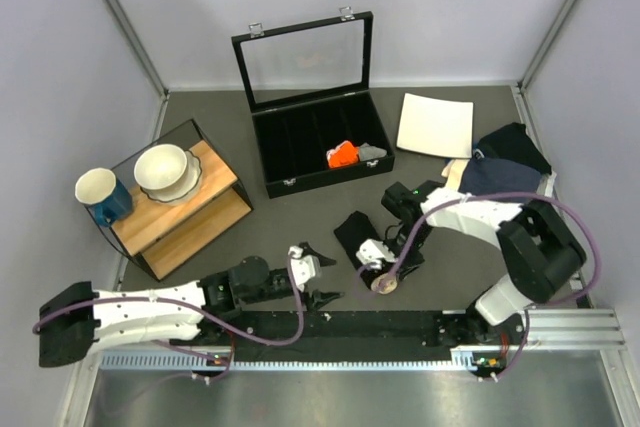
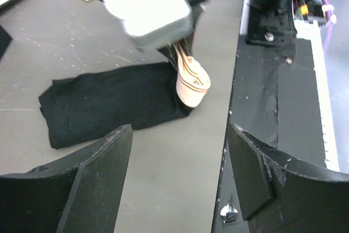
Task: Roll the underwear
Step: Roll the underwear to the center of the board.
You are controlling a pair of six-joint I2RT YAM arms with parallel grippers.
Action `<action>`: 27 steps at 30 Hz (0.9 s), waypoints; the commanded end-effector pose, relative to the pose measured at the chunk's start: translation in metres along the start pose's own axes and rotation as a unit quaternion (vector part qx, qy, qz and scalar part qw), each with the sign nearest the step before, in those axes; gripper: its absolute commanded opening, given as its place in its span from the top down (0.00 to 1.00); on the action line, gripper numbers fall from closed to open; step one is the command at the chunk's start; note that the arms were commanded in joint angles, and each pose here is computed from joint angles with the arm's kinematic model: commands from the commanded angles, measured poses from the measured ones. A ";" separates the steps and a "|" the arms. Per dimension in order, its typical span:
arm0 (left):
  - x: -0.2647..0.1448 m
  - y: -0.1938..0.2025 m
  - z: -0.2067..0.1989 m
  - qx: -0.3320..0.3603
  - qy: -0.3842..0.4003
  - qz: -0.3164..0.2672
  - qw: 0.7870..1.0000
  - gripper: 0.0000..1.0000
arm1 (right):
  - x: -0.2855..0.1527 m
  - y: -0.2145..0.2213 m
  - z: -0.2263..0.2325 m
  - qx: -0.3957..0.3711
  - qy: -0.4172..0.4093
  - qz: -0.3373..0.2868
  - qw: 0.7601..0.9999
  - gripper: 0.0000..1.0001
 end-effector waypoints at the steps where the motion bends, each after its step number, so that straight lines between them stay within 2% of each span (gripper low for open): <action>1: 0.011 -0.003 -0.009 0.031 0.037 -0.029 0.998 0.25 | 0.000 -0.015 0.015 0.121 -0.096 -0.025 0.988 0.82; 6: 0.036 0.008 -0.014 0.052 0.046 0.012 0.998 0.25 | 0.009 -0.013 0.004 0.224 -0.158 -0.004 0.962 0.84; 8: 0.047 0.011 -0.011 0.062 0.030 0.027 0.997 0.24 | 0.012 -0.012 0.003 0.238 -0.166 -0.003 0.957 0.85; 18: 0.084 0.010 -0.028 0.083 0.047 0.021 0.995 0.19 | 0.022 -0.013 -0.006 0.254 -0.182 -0.025 0.950 0.85; 24: 0.102 0.020 -0.038 0.104 0.056 0.055 0.991 0.19 | 0.022 -0.013 -0.006 0.248 -0.183 -0.032 0.951 0.84; 27: 0.109 0.026 -0.033 0.110 0.029 0.074 0.991 0.19 | 0.022 -0.013 -0.005 0.245 -0.180 -0.037 0.952 0.84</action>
Point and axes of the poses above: each gripper's point midway between its finger pads, its own x axis out along the fingers, its own z axis along the line the jaws close on, y = z × x, the point moved 7 cm from there along -x, back along the fingers, and after that the axes turned 4 degrees about x, right-handed, at the moved point
